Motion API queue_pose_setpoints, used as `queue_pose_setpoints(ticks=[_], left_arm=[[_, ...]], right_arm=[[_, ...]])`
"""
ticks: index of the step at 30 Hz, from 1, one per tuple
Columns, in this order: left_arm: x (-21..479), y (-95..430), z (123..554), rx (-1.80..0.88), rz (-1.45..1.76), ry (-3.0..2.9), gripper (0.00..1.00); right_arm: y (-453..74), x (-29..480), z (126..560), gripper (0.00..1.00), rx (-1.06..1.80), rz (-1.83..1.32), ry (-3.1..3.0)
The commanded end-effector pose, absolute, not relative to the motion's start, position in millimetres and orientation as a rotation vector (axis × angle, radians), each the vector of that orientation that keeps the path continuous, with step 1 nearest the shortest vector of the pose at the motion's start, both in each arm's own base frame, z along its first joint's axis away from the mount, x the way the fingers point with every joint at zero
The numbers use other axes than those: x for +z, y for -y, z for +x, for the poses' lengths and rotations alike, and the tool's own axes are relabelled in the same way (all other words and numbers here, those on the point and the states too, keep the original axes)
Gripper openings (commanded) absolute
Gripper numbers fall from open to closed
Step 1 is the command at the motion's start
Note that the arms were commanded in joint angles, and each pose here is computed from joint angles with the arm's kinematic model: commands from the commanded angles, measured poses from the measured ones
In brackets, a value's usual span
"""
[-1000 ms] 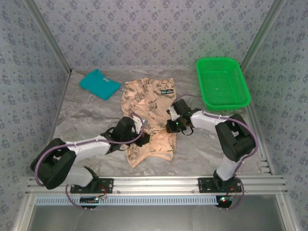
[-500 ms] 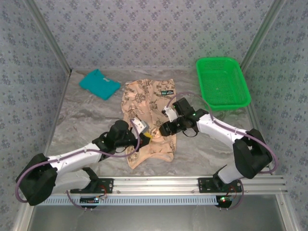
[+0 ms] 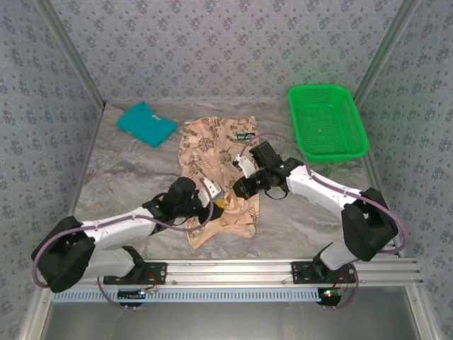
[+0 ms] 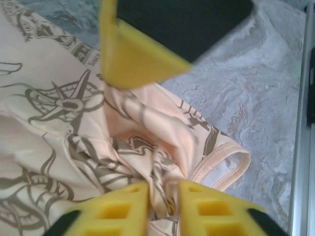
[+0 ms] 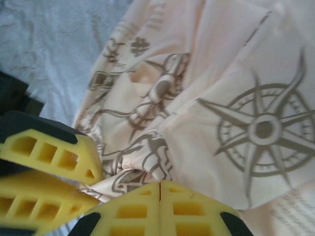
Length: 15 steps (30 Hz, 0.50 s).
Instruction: Fold the inside-out t-shirt
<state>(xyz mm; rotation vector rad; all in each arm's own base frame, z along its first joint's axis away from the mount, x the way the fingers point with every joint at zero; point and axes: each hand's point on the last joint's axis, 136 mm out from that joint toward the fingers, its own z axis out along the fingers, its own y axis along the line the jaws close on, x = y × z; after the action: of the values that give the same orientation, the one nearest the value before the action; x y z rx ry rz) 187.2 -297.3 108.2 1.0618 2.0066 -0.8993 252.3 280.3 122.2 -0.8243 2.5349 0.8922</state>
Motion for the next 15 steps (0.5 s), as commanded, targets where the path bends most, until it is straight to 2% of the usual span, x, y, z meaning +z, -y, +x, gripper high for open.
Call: queue_pose_setpoints(ticks=[1, 2, 4, 5, 9, 15], left_arm=[[113.9, 310.0, 184.4, -0.964, 1.078, -2.067, 0.45], [109.1, 307.5, 187.7, -0.941, 1.049, -2.133, 0.47], [107.1, 304.0, 191.2, -0.934, 1.015, -2.2, 0.49], [106.2, 301.1, 193.0, -0.935, 0.991, -2.228, 0.5], [102.8, 288.9, 204.2, -1.007, 0.892, -2.293, 0.52], [84.6, 278.8, 222.1, -0.938, 0.886, -2.361, 0.52]], right_arm=[[-244.2, 101.0, 278.8, 0.0, 0.67, -0.613, -2.669], [-241.9, 103.0, 280.1, 0.06, 0.668, -0.594, -2.668], [-245.8, 110.5, 273.5, 0.24, 0.71, -0.601, -2.65], [-248.9, 115.1, 268.7, 0.28, 0.733, -0.607, -2.646], [-254.9, 124.2, 247.6, 0.35, 0.74, -0.599, -2.663], [-273.0, 127.8, 220.5, 0.44, 0.738, -0.612, -2.629]])
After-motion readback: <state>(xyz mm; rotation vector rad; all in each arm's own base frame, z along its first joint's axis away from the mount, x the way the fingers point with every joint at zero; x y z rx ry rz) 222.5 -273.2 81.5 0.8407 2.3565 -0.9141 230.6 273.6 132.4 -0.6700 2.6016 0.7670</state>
